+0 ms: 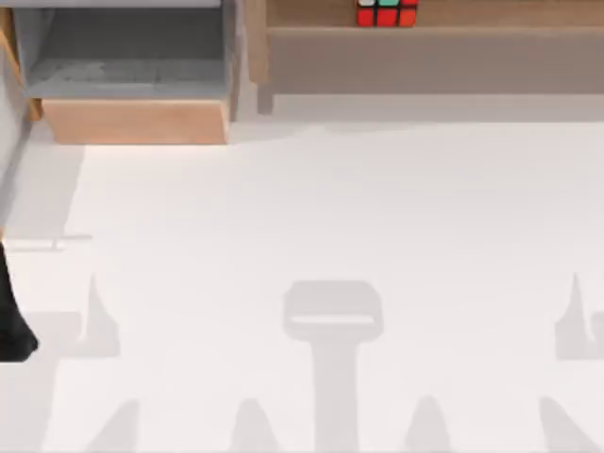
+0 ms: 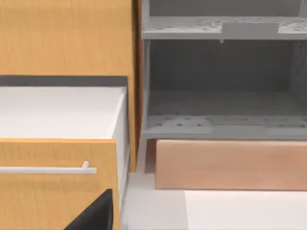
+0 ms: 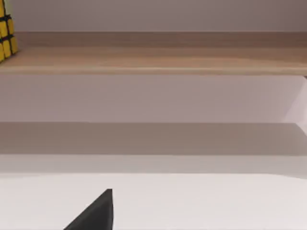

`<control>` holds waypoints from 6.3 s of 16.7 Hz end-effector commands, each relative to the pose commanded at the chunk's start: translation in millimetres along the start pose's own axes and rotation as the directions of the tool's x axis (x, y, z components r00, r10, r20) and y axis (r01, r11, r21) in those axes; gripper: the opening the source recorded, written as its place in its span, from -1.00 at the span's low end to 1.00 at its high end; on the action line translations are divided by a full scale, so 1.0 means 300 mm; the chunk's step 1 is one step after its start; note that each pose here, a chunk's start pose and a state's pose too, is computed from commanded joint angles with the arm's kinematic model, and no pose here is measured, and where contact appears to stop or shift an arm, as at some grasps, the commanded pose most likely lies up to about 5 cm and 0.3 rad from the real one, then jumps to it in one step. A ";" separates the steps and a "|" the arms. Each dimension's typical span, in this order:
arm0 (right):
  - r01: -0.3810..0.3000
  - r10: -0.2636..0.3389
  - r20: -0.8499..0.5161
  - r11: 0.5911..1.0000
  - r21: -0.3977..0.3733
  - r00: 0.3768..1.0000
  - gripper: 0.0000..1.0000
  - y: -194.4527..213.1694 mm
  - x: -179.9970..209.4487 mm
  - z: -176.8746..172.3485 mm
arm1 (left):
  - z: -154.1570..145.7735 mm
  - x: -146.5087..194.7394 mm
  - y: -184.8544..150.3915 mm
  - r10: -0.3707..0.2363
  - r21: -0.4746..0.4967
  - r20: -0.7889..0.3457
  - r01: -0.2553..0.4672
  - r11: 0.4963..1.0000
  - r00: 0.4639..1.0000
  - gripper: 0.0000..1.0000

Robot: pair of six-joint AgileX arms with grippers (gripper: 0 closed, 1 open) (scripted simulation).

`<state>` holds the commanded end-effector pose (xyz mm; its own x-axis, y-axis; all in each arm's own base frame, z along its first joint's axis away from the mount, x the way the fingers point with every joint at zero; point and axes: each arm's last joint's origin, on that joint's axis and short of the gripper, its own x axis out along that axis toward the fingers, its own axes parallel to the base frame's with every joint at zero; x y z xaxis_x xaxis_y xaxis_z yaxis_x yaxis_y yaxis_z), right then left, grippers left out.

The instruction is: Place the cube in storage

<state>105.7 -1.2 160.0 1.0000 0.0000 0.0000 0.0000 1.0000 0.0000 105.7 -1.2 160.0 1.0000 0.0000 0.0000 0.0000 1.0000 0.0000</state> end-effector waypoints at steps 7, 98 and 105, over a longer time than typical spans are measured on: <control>0.000 0.000 0.000 1.000 0.000 1.000 1.00 0.000 0.000 0.000 | 0.116 0.015 -0.020 -0.011 0.008 0.021 0.011 1.000 1.000 1.00; 0.000 0.000 0.000 1.000 0.000 1.000 1.00 0.000 0.000 0.000 | 0.285 0.957 -1.165 -0.181 0.232 -0.326 0.264 0.936 0.928 -1.00; 0.000 0.000 0.000 1.000 0.000 1.000 1.00 0.000 0.000 0.000 | 0.457 0.914 -0.958 -0.160 0.301 -0.685 0.476 0.826 0.711 -1.00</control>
<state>105.7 -1.2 160.0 1.0000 0.0000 0.0000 0.0000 1.0000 0.0000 379.9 -288.7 297.1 0.7110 -0.1598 -0.6848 0.4759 0.8262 0.3014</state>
